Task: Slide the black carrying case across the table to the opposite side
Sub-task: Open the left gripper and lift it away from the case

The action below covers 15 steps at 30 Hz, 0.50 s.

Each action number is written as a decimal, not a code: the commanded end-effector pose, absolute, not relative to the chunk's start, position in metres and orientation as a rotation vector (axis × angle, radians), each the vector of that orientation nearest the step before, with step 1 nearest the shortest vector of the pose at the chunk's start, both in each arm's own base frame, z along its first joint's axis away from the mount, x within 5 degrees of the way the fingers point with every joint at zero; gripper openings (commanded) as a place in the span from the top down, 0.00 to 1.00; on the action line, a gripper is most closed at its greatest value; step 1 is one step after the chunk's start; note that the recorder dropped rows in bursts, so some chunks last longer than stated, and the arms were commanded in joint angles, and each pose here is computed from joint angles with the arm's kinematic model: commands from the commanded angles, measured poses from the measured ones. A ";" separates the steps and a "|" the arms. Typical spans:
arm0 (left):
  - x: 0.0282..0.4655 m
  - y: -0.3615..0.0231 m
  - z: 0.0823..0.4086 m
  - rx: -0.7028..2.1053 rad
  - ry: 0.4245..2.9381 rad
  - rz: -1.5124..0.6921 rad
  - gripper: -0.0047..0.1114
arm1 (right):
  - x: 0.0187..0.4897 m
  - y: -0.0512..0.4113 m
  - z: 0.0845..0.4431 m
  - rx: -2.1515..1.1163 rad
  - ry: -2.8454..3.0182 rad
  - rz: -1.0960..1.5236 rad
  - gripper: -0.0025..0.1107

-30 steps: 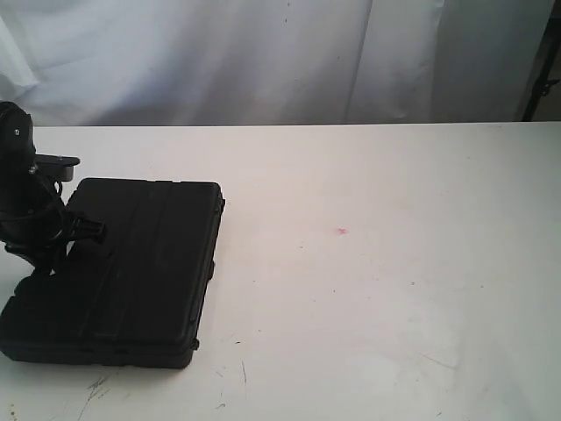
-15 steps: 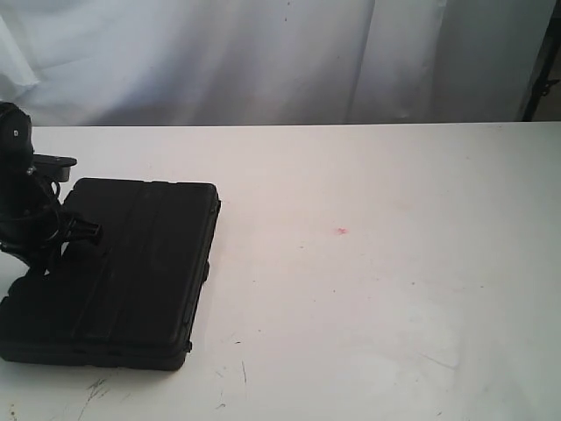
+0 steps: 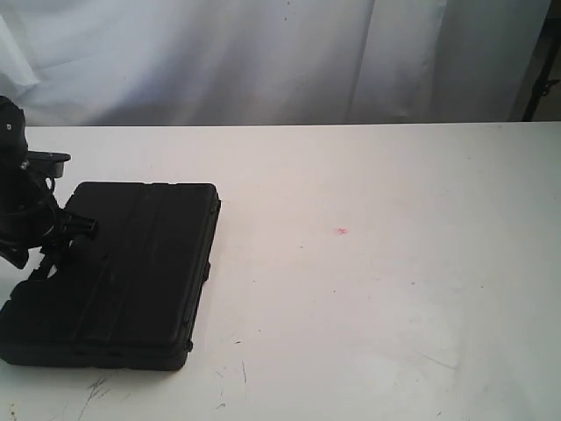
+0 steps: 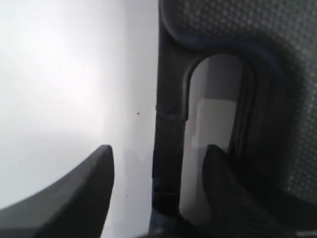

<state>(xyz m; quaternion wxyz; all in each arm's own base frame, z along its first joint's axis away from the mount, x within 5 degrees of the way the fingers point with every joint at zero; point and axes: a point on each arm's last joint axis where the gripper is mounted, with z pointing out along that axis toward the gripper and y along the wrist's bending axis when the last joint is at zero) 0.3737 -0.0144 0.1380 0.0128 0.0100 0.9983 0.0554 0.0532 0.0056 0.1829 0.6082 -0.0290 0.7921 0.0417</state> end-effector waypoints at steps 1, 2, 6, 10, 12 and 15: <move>0.375 -0.012 0.166 -0.032 3.003 0.227 0.53 | 0.053 0.005 0.182 -0.070 1.829 0.077 0.98; 0.375 -0.011 0.172 -0.038 2.975 0.234 0.54 | 0.053 0.005 0.182 -0.070 1.829 0.077 0.98; 0.373 -0.011 0.207 -0.074 2.843 0.195 0.68 | 0.053 0.005 0.182 -0.070 1.829 0.077 0.98; 0.365 -0.015 0.238 -0.130 2.757 0.108 0.95 | 0.053 0.005 0.182 -0.070 1.829 0.077 0.98; 0.360 -0.018 0.250 -0.111 2.733 0.052 0.96 | 0.053 0.005 0.182 -0.070 1.829 0.077 0.98; 0.350 -0.025 0.266 -0.114 2.693 -0.085 0.96 | 0.053 0.005 0.182 -0.070 1.829 0.077 0.98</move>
